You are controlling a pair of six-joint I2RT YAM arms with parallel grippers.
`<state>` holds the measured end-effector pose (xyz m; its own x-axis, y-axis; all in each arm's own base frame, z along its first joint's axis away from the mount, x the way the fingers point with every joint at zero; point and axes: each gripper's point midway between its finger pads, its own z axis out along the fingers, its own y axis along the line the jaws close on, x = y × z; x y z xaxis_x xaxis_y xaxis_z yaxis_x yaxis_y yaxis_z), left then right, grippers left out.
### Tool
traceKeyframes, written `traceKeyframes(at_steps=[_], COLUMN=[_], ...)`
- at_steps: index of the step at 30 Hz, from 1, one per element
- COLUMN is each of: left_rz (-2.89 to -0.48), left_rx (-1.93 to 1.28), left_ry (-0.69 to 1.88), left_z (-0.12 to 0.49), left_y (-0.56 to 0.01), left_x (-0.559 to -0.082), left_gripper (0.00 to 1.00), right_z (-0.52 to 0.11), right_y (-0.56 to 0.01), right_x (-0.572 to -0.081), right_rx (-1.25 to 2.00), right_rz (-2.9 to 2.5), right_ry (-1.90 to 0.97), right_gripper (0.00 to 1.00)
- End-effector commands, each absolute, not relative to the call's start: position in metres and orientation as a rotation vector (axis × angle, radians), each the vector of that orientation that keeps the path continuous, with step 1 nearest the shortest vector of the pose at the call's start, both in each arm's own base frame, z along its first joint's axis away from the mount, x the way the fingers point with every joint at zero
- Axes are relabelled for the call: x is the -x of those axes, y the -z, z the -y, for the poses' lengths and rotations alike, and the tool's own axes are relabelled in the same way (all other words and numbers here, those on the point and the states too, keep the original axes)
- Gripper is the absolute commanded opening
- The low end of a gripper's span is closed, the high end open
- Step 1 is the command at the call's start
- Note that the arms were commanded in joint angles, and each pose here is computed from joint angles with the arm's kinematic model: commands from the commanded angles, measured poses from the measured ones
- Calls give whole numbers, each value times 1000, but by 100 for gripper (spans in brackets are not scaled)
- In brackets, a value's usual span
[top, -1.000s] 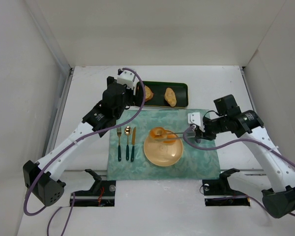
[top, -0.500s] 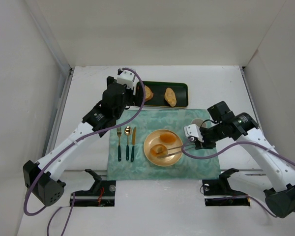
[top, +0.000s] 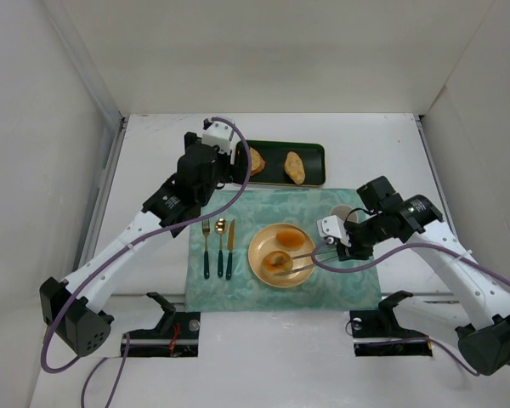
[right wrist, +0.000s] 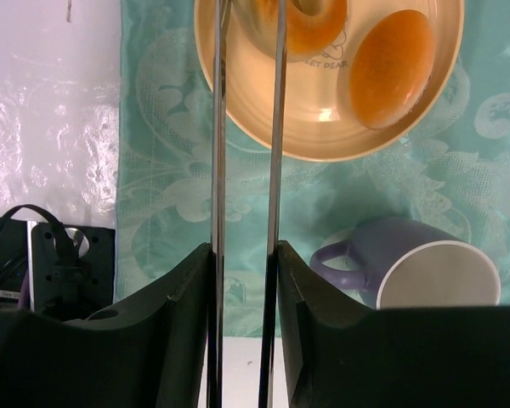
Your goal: Place the bread
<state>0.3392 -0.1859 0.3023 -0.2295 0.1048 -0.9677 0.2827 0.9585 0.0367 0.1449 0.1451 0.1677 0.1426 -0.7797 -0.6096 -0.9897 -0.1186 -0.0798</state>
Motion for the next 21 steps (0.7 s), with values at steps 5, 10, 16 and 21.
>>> traceKeyframes(at_steps=[5, 10, 16, 21], left_rz=[-1757, -1757, -1757, -1757], left_rx=[-256, -256, -256, -256], left_ry=[173, 173, 173, 173], left_z=[183, 183, 183, 183], left_y=[-320, -320, -320, -320], left_x=[-340, -340, -340, -340], left_gripper=[100, 100, 100, 100], right_z=[-153, -154, -155, -154], right_y=[-172, -173, -179, -191], right_x=[-148, -147, -141, -137], right_rx=[1945, 1942, 1941, 1926], right_rz=[-1639, -1634, -1603, -1565], right_ry=[-594, -605, -608, -594], right_gripper=[43, 45, 45, 45])
